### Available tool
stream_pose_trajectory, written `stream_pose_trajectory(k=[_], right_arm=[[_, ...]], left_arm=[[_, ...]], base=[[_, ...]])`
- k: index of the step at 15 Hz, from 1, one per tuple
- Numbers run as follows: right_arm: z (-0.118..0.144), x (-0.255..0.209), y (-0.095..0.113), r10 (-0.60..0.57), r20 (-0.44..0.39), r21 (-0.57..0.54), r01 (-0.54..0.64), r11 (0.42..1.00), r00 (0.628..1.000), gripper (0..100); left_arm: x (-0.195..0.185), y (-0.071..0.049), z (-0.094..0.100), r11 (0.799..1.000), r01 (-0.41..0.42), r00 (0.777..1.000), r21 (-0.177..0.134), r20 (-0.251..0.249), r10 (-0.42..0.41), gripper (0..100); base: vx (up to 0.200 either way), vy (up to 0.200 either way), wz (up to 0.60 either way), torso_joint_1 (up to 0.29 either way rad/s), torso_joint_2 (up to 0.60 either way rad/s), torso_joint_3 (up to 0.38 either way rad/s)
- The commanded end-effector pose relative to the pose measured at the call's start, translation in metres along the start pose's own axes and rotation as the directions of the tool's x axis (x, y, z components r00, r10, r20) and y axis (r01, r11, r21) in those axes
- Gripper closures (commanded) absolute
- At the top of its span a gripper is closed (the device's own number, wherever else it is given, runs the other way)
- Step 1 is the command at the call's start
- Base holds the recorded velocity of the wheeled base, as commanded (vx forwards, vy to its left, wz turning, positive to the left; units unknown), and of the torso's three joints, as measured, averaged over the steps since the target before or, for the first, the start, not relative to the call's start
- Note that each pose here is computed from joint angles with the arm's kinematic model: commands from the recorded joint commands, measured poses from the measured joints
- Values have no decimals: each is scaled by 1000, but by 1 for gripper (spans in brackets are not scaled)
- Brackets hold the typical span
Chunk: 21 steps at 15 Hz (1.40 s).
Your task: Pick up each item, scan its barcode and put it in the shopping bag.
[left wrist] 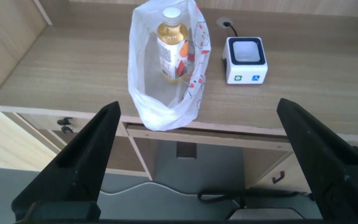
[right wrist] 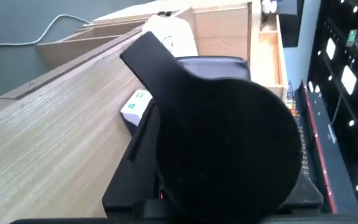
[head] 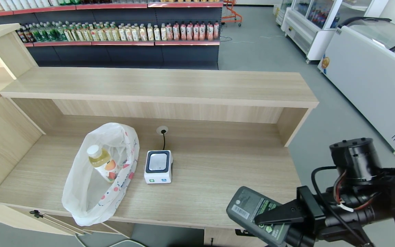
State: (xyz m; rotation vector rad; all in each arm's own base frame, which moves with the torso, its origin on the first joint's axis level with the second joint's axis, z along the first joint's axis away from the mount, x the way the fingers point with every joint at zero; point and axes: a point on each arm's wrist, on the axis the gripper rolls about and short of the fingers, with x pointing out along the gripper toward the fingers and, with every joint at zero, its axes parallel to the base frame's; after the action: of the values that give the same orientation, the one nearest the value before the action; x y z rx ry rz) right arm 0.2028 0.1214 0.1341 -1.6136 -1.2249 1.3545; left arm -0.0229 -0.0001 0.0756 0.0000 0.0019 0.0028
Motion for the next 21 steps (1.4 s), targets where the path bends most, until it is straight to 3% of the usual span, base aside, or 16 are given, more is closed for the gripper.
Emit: stream_pose_trajectory(k=[1, 3, 6, 21], right_arm=[[-1, 27, 13, 0, 85, -25, 2, 1000, 996, 100], [-2, 44, 2, -61, 106, -161, 78, 984, 992, 100], [-6, 48, -1, -96, 90, -268, 117, 956, 991, 100], [-14, 50, -1, -103, 86, -350, 126, 928, 991, 100]], left_arm=[[0, 0, 0, 1000, 0, 1000, 0, 0, 0, 0], [0, 0, 0, 1000, 0, 1000, 0, 0, 0, 0], [0, 0, 0, 1000, 0, 1000, 0, 0, 0, 0], [0, 0, 0, 1000, 0, 1000, 0, 0, 0, 0]], base=[[0, 0, 0, 0, 0, 0], [0, 0, 0, 0, 0, 0], [0, 0, 0, 0, 0, 0], [0, 0, 0, 0, 0, 0]])
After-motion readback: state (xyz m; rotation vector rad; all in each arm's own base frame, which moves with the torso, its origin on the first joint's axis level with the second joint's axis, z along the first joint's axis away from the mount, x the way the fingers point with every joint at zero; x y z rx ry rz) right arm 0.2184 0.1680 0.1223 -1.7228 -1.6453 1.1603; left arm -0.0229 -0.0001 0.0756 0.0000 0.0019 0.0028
